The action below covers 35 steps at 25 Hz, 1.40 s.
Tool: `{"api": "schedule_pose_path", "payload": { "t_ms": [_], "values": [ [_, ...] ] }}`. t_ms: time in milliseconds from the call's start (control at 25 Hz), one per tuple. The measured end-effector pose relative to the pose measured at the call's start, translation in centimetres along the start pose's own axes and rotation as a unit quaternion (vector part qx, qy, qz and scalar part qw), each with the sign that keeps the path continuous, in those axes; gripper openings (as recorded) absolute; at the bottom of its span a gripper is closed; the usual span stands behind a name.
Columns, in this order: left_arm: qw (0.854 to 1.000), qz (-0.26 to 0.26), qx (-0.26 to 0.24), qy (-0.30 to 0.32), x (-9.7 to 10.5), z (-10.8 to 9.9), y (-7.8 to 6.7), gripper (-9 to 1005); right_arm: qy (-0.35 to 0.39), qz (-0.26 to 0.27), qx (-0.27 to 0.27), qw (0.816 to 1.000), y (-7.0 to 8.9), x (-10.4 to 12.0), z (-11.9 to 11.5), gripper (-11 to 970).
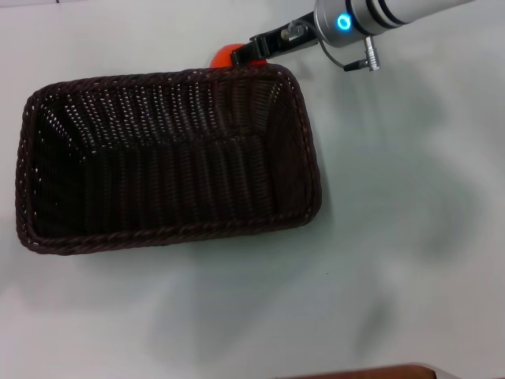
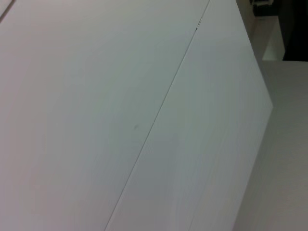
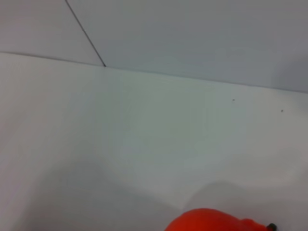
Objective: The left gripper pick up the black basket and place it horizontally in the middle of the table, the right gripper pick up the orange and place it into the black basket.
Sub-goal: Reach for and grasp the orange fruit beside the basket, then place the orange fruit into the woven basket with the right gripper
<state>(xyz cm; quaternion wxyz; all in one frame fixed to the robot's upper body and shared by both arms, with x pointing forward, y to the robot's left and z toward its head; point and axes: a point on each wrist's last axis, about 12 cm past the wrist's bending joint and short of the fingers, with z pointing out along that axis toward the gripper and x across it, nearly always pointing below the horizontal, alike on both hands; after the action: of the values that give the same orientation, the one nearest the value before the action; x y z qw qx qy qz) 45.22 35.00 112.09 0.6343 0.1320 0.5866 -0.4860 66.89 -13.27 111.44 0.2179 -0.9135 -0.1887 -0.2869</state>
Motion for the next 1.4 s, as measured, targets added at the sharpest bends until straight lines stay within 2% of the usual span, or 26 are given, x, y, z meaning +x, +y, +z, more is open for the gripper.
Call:
{"api": "schedule_pose_path", "payload": {
  "t_ms": [160,600,720,920,1080,1280,1400],
  "values": [
    [1.0,-0.002,0.0,0.005,0.1,0.4,0.2,704,-0.001,-0.006,0.001,1.0,-0.2,0.0,0.1,634],
    [1.0,-0.006,0.003,0.004,0.3,0.8,0.4,703,0.007,-0.007,0.009,1.0,-0.3,0.0,0.1,401],
    [1.0,-0.006,0.004,0.004,0.3,0.8,0.4,703,0.007,-0.007,0.009,1.0,-0.3,0.0,0.1,205],
    [1.0,-0.005,0.006,0.004,0.3,1.0,0.4,703,0.018,0.001,0.011,1.0,0.0,0.1,-0.1,152],
    [1.0,-0.005,0.009,0.004,0.2,1.0,0.4,702,0.069,0.032,0.036,0.996,1.0,0.1,-0.9,121],
    [1.0,-0.006,0.011,0.003,0.2,1.0,0.4,702,0.168,0.076,0.089,0.979,2.5,-0.3,-2.6,81],
    [1.0,-0.006,0.011,0.003,0.2,1.1,0.4,702,0.221,0.061,0.152,0.961,2.4,-1.1,-3.8,65]
  ]
}}
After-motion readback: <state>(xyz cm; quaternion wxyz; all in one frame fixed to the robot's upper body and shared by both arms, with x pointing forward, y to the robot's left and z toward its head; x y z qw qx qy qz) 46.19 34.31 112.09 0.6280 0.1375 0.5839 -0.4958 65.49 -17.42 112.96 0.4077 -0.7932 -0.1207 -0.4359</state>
